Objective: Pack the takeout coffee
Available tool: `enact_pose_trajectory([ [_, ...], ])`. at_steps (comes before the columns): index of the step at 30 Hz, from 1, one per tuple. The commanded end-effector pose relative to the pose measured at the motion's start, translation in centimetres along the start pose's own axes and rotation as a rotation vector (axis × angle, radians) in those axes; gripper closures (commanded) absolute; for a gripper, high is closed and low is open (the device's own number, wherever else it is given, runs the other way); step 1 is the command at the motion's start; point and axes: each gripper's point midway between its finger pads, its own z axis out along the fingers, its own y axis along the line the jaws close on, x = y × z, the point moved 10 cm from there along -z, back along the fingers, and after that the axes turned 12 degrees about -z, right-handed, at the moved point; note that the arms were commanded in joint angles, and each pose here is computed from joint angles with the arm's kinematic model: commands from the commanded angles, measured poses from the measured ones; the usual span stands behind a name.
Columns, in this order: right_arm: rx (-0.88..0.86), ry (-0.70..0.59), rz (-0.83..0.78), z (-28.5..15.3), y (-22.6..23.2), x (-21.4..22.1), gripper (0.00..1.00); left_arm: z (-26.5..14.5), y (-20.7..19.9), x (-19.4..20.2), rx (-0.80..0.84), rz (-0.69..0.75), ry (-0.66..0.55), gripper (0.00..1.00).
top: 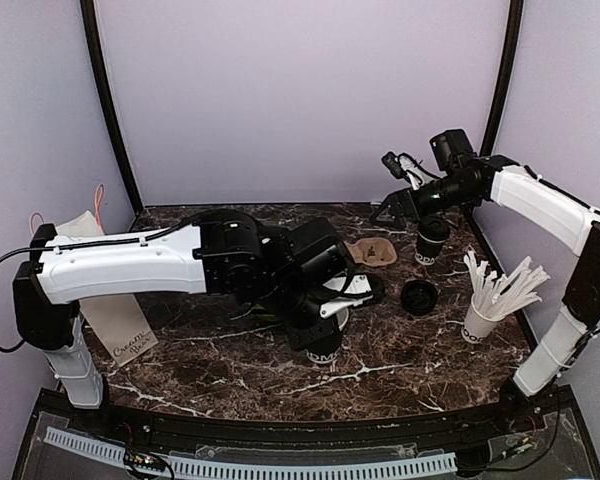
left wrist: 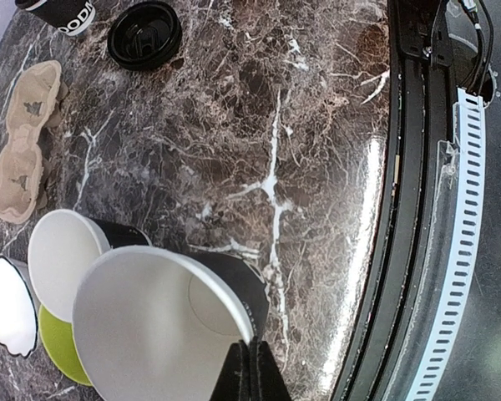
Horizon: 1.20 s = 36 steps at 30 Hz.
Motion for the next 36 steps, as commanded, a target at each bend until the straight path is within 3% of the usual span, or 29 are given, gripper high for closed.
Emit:
enact_pose_trajectory([
  [1,0.015,-0.027,-0.046,-0.8,0.5,-0.4,0.06,1.8,-0.6,-0.7,0.021,0.005,-0.055,1.00],
  [15,0.021,-0.009,-0.044,-0.4,0.2,-0.2,0.06,5.8,-0.3,0.3,-0.063,0.047,-0.006,1.00],
  [17,0.020,-0.010,-0.048,-0.4,0.3,-0.3,0.06,6.0,-0.4,0.3,-0.055,0.047,-0.002,0.92],
  [21,0.028,-0.012,-0.054,-0.7,0.3,-0.5,0.06,5.7,-0.5,0.1,-0.034,0.051,0.001,0.64],
  [24,0.030,-0.016,-0.060,-1.0,0.4,-0.7,0.06,4.2,-0.5,-0.5,-0.030,0.041,0.001,0.57],
  [27,0.028,-0.025,-0.065,-1.3,0.6,-0.9,0.06,1.0,0.3,-2.2,-0.095,0.009,-0.077,0.52],
  [30,0.033,-0.024,-0.068,-1.4,0.6,-0.8,0.06,-1.6,3.7,-3.1,-0.175,-0.157,-0.125,0.46],
  [31,0.037,-0.024,-0.071,-1.4,0.6,-0.8,0.06,-2.7,5.0,-3.8,-0.169,-0.278,-0.155,0.46],
  [33,0.044,-0.021,-0.073,-1.3,0.6,-0.7,0.06,-2.9,8.7,-3.5,-0.166,-0.472,-0.110,0.49],
  [36,0.053,-0.020,-0.078,-1.4,0.6,-0.6,0.06,-1.9,12.3,-2.5,-0.171,-0.630,-0.061,0.51],
])
